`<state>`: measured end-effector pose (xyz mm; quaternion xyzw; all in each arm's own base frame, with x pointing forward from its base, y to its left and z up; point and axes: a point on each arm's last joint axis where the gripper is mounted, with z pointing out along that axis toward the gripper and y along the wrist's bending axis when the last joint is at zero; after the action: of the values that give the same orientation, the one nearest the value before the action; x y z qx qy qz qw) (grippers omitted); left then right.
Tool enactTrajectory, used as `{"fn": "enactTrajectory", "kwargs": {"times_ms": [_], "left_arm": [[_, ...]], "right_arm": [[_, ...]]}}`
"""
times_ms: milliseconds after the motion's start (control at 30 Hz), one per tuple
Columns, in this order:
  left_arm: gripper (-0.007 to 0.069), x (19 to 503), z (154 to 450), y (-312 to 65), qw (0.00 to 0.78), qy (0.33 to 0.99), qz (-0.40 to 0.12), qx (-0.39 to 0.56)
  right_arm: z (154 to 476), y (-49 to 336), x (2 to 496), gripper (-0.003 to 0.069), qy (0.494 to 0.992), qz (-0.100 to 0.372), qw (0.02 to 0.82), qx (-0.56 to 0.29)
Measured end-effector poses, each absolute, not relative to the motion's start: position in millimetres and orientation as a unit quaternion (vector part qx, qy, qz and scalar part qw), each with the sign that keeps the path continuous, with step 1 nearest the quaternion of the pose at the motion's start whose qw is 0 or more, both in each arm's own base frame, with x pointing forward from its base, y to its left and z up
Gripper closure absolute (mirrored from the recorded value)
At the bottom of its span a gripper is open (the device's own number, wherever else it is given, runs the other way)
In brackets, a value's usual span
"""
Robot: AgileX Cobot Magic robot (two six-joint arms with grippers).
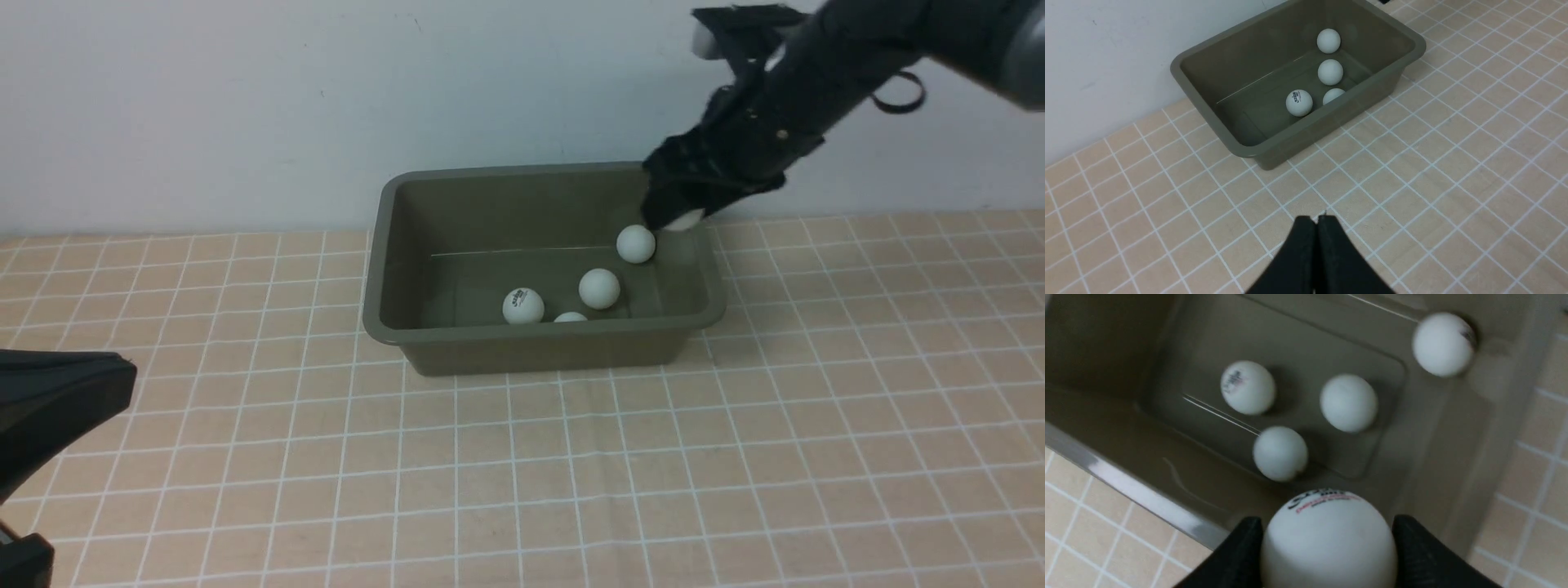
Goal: Put the table tennis balls into the box on the light coffee tablecloth.
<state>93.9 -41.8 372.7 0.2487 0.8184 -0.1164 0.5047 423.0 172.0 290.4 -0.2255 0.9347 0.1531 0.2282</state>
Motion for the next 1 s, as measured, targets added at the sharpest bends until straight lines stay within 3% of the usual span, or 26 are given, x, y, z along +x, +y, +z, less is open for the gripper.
{"fn": "enactTrajectory", "kwargs": {"times_ms": [200,367,567,767,833,1000], "left_arm": [[0.0694,94,373,-42,0.505,0.818,-0.116,0.249],[0.0694,94,372,-42,0.503,0.819,-0.117,0.249],[0.0694,92,370,-43,0.491,0.824,-0.121,0.255],[0.0694,80,374,-42,0.513,0.806,-0.102,0.277],[0.0694,65,378,-39,0.536,0.787,-0.077,0.294],[0.0694,37,376,-36,0.573,0.765,-0.063,0.287]], "right_arm": [[263,202,439,0.0281,0.93,0.146,0.222,-0.254],[235,206,447,0.0193,0.937,0.141,0.191,-0.255],[245,204,444,0.0171,0.936,0.136,0.193,-0.26],[316,178,422,0.0211,0.922,0.106,0.241,-0.284],[361,152,406,0.0261,0.914,0.088,0.288,-0.272],[420,100,368,0.0363,0.905,0.069,0.349,-0.233]]}}
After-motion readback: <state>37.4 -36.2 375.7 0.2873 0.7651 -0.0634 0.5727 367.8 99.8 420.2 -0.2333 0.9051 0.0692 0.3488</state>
